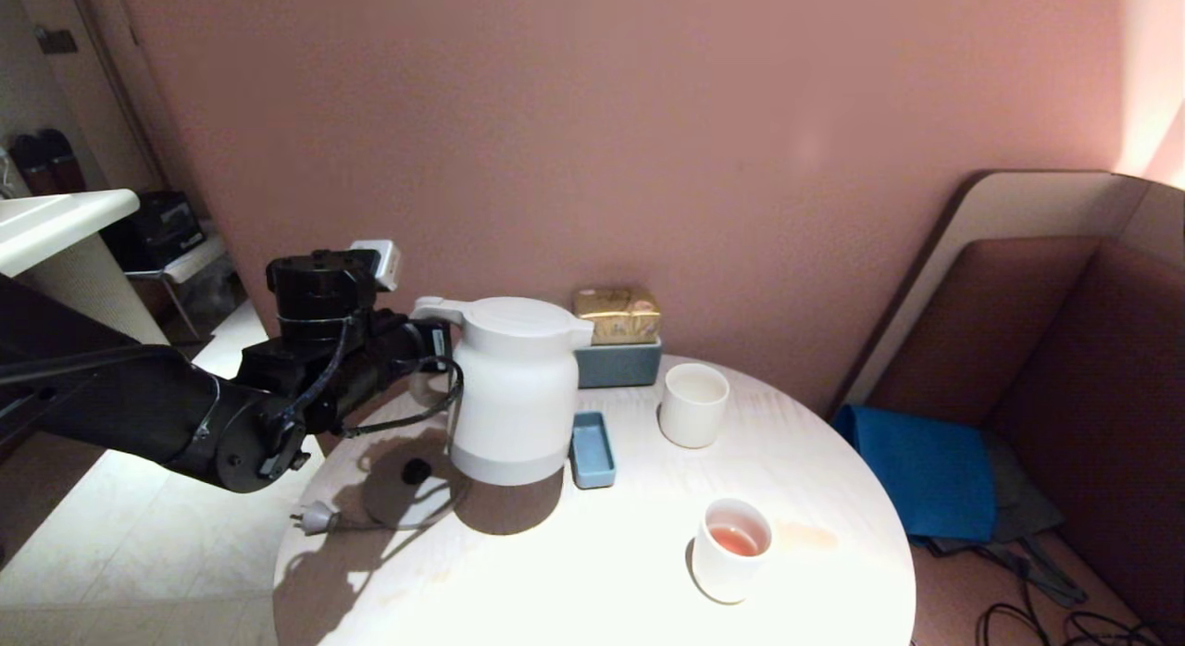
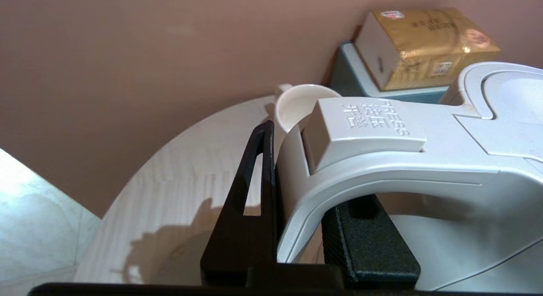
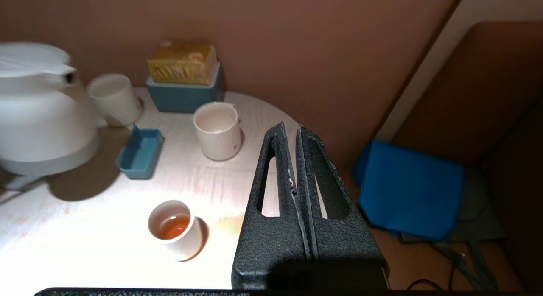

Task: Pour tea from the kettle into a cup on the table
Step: Pour water into the cup

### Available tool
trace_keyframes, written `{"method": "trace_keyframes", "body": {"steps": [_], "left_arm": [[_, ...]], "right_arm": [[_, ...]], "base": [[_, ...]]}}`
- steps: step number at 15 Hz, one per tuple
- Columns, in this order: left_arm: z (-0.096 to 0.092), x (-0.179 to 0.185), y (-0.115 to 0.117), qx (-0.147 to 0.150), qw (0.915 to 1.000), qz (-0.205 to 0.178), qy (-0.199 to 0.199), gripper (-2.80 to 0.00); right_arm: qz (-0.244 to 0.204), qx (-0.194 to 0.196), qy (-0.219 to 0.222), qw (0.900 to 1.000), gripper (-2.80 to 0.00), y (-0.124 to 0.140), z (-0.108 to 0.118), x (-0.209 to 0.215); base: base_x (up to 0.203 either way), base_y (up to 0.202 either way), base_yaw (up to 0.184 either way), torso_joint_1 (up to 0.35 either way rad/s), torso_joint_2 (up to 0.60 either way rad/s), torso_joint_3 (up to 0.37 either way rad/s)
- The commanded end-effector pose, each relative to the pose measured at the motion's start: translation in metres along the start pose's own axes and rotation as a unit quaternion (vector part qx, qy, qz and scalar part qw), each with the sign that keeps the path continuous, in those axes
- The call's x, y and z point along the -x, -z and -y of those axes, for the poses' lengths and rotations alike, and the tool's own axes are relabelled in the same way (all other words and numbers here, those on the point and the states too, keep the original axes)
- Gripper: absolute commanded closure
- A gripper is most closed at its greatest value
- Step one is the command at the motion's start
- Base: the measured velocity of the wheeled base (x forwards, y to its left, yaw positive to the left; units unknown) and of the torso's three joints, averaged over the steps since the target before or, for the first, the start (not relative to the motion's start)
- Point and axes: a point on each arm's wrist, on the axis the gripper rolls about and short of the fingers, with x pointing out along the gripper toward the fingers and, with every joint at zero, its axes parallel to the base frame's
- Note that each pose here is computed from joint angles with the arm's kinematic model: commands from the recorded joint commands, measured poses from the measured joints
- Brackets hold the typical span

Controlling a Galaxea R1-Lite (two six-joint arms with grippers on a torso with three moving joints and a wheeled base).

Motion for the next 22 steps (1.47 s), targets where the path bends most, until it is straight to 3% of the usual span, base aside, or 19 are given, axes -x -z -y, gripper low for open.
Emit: {"method": "trace_keyframes", "body": {"steps": [1, 3, 8, 16, 22], "left_arm": [[0.0, 0.0, -0.002, 0.002, 1.0, 0.004, 0.0, 0.0], [0.0, 0.001, -0.003, 0.002, 1.0, 0.006, 0.002, 0.0], [0.001, -0.003, -0.013, 0.014, 0.9993, 0.021, 0.026, 0.0], [0.002, -0.009, -0.015, 0.014, 0.9992, 0.027, 0.026, 0.0], [0.002, -0.013, -0.012, 0.012, 0.9993, 0.023, 0.027, 0.0]], "right_arm": [[-0.091, 0.007, -0.001, 0.996, 0.0, 0.018, 0.01, -0.087], [-0.091, 0.016, -0.017, 0.996, 0.0, 0.037, 0.017, -0.139], [-0.03, 0.033, -0.047, 0.998, 0.0, 0.106, 0.03, -0.238], [-0.071, 0.027, -0.098, 0.992, 0.0, 0.178, 0.035, -0.292], [-0.06, 0.034, -0.113, 0.991, 0.0, 0.188, 0.025, -0.318]], "base": [[0.0, 0.0, 0.0, 0.0, 0.0, 0.0], [0.0, 0.0, 0.0, 0.0, 0.0, 0.0], [0.0, 0.0, 0.0, 0.0, 0.0, 0.0], [0.0, 0.0, 0.0, 0.0, 0.0, 0.0], [0.0, 0.0, 0.0, 0.0, 0.0, 0.0]]}}
